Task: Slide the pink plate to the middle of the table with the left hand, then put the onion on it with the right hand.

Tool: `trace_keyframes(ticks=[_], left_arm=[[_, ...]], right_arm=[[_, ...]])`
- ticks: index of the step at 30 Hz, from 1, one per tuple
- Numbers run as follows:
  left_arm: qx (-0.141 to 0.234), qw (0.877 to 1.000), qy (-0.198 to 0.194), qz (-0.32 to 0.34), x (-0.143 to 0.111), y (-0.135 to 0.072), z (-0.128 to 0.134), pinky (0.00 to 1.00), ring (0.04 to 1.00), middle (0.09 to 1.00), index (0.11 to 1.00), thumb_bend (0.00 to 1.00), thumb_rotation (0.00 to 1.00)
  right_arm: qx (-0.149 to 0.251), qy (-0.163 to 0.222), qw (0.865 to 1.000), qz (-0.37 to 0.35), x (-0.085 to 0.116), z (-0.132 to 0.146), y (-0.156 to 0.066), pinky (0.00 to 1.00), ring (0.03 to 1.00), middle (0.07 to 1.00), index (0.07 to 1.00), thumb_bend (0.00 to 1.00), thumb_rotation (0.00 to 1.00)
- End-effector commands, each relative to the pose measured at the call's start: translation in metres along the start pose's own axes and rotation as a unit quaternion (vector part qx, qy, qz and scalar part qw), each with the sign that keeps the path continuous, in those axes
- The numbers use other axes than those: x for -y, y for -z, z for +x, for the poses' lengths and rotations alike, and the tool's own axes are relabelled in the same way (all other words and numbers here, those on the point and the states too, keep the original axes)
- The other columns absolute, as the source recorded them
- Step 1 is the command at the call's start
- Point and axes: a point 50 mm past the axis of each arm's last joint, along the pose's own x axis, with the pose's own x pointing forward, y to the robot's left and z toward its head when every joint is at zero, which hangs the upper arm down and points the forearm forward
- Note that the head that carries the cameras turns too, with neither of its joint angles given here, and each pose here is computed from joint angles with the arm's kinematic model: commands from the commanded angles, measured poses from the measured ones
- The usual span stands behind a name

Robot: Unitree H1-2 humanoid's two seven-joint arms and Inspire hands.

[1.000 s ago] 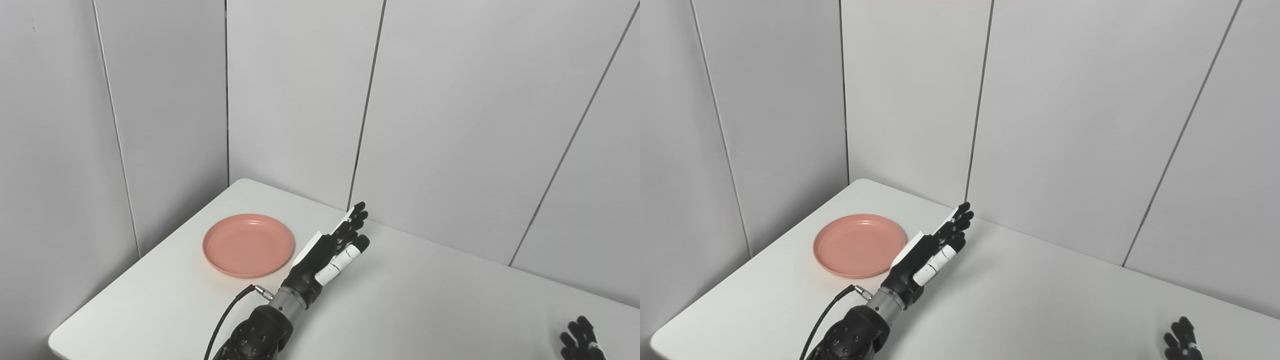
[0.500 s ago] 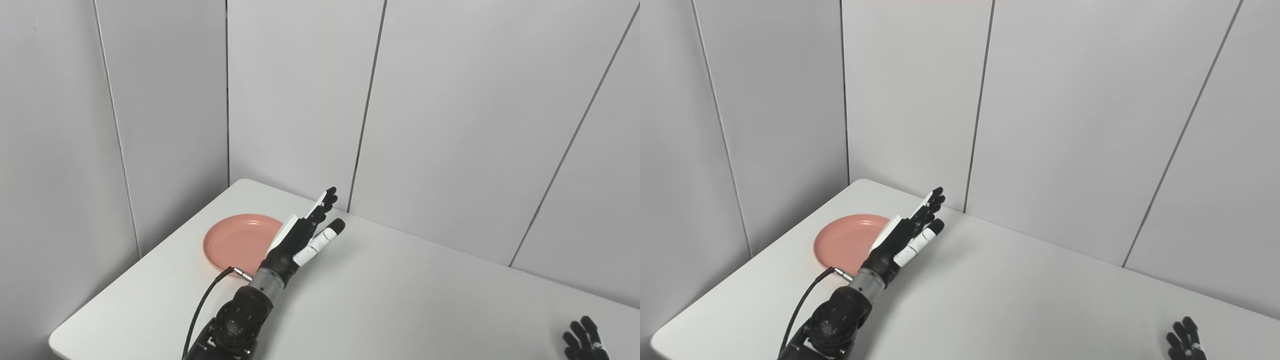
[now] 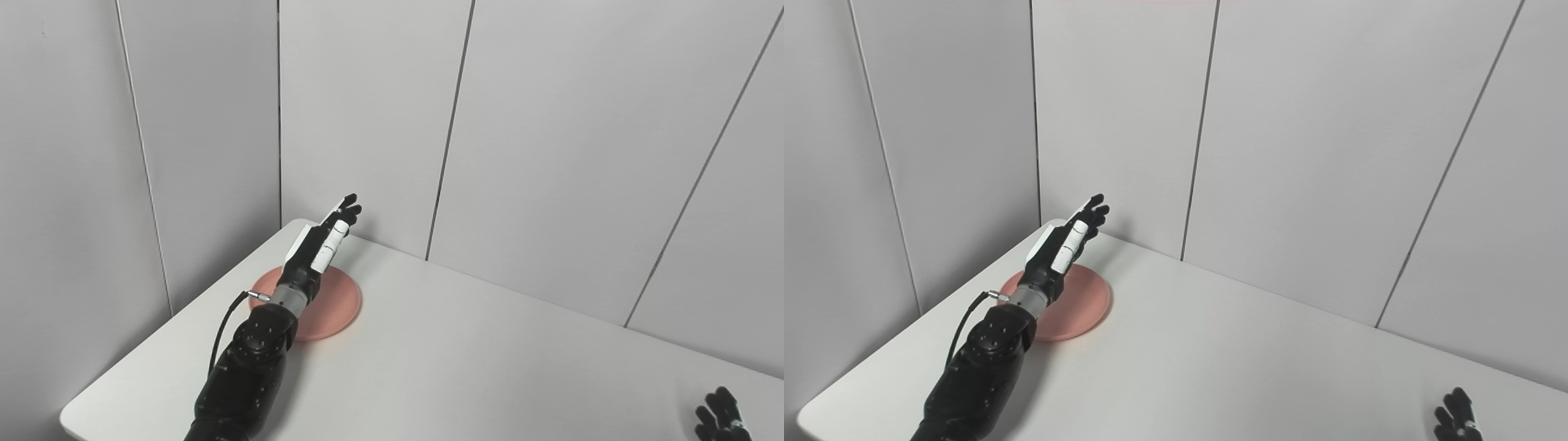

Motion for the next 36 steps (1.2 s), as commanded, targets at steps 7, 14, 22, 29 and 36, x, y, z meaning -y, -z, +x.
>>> trace_keyframes(ticks=[7,14,22,29,36], left_arm=[[0.056,0.997,-0.038,0.038,-0.038,-0.042,0.047,0.87,0.880,0.871,0.868,0.81,1.00],[0.052,0.994,-0.064,0.066,-0.061,-0.043,0.062,0.80,0.820,0.824,0.838,0.82,0.98],[0.063,0.991,-0.076,0.087,-0.084,-0.046,0.067,0.73,0.781,0.809,0.817,0.83,1.00],[0.049,0.991,-0.084,0.090,-0.096,-0.047,0.066,0.75,0.794,0.803,0.822,0.84,1.00],[0.015,0.991,-0.073,0.116,-0.111,-0.037,0.064,0.77,0.809,0.813,0.831,0.84,1.00]], right_arm=[[-0.006,0.008,1.000,-0.001,0.002,-0.011,0.012,1.00,0.983,0.989,1.000,0.61,0.79],[-0.005,0.006,1.000,0.003,0.000,-0.012,0.011,1.00,0.997,0.997,1.000,0.60,0.79],[-0.004,0.008,1.000,0.004,0.001,-0.012,0.011,1.00,0.987,0.991,1.000,0.60,0.79],[-0.003,0.006,1.000,0.004,0.001,-0.012,0.011,1.00,0.988,0.993,1.000,0.59,0.79],[-0.004,0.004,1.000,0.006,0.002,-0.014,0.010,1.00,0.996,0.998,1.000,0.60,0.79]])
